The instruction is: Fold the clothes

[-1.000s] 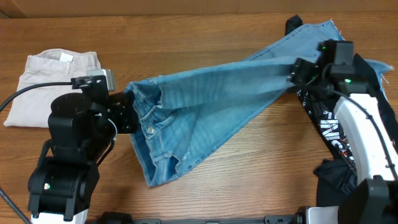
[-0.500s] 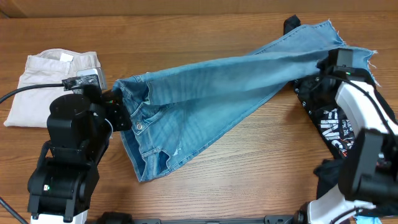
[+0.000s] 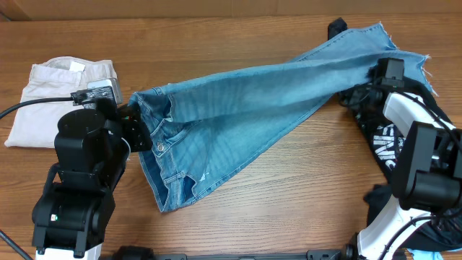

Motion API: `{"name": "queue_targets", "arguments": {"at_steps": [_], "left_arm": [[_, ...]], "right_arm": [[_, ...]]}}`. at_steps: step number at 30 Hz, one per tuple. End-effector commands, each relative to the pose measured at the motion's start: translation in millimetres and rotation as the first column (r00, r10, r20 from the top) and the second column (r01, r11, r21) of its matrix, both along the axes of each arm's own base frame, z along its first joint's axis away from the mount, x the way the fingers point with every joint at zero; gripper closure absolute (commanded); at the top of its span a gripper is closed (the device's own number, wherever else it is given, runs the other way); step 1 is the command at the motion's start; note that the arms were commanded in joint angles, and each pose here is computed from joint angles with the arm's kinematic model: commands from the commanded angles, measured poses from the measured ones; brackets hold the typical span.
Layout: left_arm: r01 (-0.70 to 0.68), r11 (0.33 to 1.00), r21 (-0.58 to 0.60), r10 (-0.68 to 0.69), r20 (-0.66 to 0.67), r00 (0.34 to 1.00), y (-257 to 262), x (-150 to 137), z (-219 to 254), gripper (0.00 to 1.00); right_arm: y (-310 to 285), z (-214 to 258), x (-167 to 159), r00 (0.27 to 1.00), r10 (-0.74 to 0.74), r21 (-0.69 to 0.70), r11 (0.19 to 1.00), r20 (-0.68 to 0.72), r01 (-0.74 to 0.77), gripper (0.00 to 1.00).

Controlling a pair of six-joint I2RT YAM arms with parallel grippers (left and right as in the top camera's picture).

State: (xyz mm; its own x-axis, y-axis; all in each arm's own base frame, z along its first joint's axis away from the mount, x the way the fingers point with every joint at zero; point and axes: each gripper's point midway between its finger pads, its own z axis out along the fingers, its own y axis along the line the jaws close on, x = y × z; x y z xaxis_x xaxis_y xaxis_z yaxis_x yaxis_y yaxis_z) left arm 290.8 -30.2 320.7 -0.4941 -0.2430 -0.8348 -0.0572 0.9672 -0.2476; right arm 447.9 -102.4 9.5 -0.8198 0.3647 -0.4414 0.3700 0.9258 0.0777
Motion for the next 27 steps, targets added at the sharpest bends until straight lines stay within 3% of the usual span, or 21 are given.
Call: {"name": "queue_targets", "arguments": {"at_steps": [1,7,11,14,19,23,27], "left_arm": [[-0.042,0.999,0.025,0.04,0.05,0.998,11,0,17,0.89],[-0.04,0.999,0.03,0.04,0.013,0.999,11,-5,9,0.88],[-0.05,0.998,0.038,0.05,0.003,0.999,13,-6,7,0.85],[-0.072,0.996,0.049,0.071,0.01,0.997,17,-5,8,0.85],[-0.101,0.993,0.064,0.1,0.015,0.995,23,-5,9,0.81],[-0.143,0.986,0.088,0.142,0.021,0.99,32,-5,9,0.79],[-0.171,0.98,0.103,0.169,0.024,0.985,37,-6,10,0.79]], "right_arm": [[-76,-16,-12,0.985,-0.171,-0.132,0.977,-0.014,0.168,0.82],[-168,2,-31,0.928,-0.36,-0.141,0.918,0.094,0.371,0.8],[-201,9,-47,0.901,-0.418,-0.1,0.898,0.118,0.429,0.54],[-190,16,-35,0.916,-0.371,0.014,0.927,0.151,0.374,0.45],[-146,55,4,0.94,-0.226,0.161,0.969,0.256,0.189,0.4],[-103,78,25,0.95,-0.105,0.19,0.981,0.294,0.05,0.34],[-66,73,34,0.961,-0.033,0.205,0.978,0.273,-0.025,0.27]]}}
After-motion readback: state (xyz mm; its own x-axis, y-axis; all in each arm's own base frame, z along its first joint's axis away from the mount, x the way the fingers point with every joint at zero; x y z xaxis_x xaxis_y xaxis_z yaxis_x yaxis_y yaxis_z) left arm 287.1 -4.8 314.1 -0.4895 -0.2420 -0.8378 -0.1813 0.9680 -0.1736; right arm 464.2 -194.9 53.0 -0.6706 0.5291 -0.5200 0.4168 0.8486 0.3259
